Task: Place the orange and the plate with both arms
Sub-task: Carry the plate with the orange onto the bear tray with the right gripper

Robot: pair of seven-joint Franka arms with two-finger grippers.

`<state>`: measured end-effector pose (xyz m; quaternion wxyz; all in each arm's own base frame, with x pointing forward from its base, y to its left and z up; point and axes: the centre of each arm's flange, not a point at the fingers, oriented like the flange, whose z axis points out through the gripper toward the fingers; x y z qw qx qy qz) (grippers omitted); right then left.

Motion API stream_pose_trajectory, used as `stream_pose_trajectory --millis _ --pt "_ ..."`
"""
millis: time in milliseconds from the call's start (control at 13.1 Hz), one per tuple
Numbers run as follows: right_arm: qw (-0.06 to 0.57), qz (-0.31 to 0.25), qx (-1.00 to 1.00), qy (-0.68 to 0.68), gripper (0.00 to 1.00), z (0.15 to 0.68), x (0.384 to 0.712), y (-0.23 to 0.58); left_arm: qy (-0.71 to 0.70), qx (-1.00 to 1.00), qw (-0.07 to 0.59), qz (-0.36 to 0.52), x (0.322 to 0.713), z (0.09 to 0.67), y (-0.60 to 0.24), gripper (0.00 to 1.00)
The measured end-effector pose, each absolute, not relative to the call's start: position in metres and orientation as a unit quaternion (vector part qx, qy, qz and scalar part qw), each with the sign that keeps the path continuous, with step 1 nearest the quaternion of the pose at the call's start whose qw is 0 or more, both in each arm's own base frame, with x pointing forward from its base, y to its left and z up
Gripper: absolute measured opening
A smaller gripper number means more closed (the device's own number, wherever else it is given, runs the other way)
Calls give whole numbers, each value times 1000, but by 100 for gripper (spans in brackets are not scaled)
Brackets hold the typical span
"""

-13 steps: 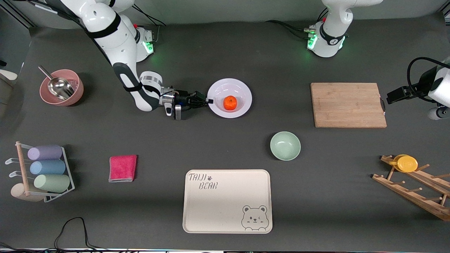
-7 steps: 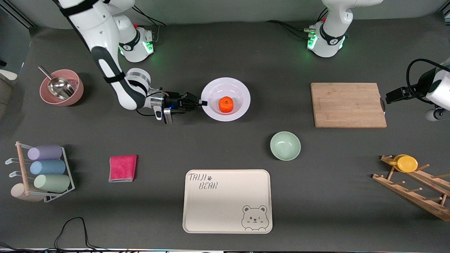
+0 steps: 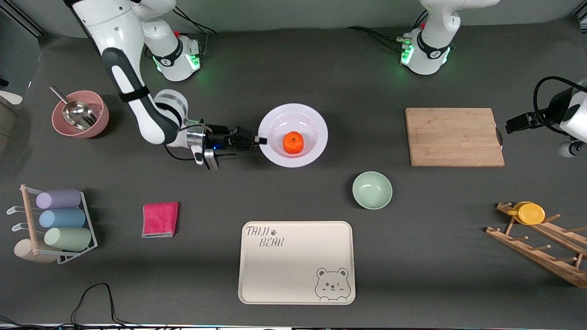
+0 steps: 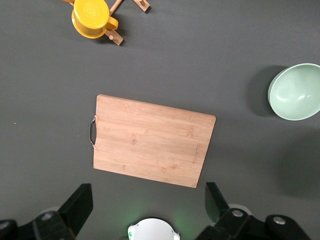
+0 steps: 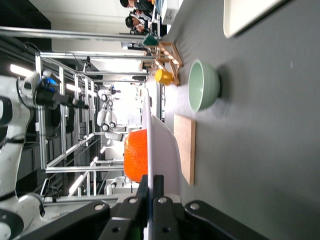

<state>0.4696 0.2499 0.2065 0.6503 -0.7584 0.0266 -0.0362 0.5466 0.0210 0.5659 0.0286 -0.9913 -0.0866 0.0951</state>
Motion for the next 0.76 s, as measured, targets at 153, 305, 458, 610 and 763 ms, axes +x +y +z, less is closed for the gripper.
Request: stream_pose_trajectory --millis 153,305,458,610,763 --pt "656 -38 -754 32 4 199 521 260 -90 -991 27 90 548 570 24 100" --pt "650 -40 -759 24 4 195 572 258 -90 -992 25 81 550 579 24 100" --pt "637 -49 -769 26 4 191 619 250 -91 -992 17 81 550 582 22 100" --pt "627 -50 -777 34 4 192 658 252 -91 -992 15 84 549 587 22 100" --pt "620 -53 -781 49 4 196 688 257 -91 -992 15 85 547 593 22 100"
